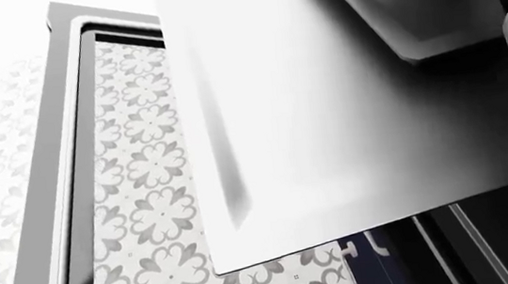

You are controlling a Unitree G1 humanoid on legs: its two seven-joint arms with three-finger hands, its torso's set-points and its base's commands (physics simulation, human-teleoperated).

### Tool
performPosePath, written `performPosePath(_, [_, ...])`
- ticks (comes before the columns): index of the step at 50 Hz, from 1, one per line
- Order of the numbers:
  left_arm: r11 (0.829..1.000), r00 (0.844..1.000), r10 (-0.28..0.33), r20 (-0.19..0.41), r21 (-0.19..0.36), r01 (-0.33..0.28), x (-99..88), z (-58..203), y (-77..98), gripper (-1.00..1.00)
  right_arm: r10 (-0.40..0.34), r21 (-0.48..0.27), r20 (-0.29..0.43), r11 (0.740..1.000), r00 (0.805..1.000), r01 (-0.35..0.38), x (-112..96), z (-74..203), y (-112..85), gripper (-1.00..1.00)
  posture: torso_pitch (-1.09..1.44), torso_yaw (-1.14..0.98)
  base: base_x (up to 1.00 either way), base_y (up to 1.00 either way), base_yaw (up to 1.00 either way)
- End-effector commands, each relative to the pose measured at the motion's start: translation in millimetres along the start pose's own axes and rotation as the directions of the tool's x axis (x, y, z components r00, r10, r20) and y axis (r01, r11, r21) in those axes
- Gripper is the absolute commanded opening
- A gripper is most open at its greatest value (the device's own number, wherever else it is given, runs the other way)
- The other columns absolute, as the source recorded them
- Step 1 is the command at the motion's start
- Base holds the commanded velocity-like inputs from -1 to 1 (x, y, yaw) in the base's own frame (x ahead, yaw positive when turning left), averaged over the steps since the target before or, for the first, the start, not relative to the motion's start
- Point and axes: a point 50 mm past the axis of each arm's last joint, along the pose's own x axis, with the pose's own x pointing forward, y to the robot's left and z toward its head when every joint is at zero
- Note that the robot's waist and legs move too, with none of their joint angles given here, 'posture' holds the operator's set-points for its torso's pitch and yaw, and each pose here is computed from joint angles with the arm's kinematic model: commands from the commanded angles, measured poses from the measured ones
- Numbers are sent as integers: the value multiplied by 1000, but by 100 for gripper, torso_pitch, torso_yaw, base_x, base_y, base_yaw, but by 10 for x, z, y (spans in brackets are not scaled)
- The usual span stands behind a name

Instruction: Pick the corn from the top rack in the oven and place it on the plate on the counter.

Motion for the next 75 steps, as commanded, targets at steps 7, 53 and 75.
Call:
performPosePath(7, [1000,997,25,73,-6,-24,-26,167,40,100,-130,11,-27,991,991,130,-96,-225,-366,-100,0,0,0,0,0])
performPosePath(53, [1000,997,26,71,4,-26,-22,169,32,100,-362,995,-78,35,929,97,-274,-482,-868,-100,0,0,0,0,0])
performPosePath(75, [1000,997,24,71,9,-25,-27,194,18,100,24,760,-243,-616,970,206,-312,-337,-560,-100,0,0,0,0,0])
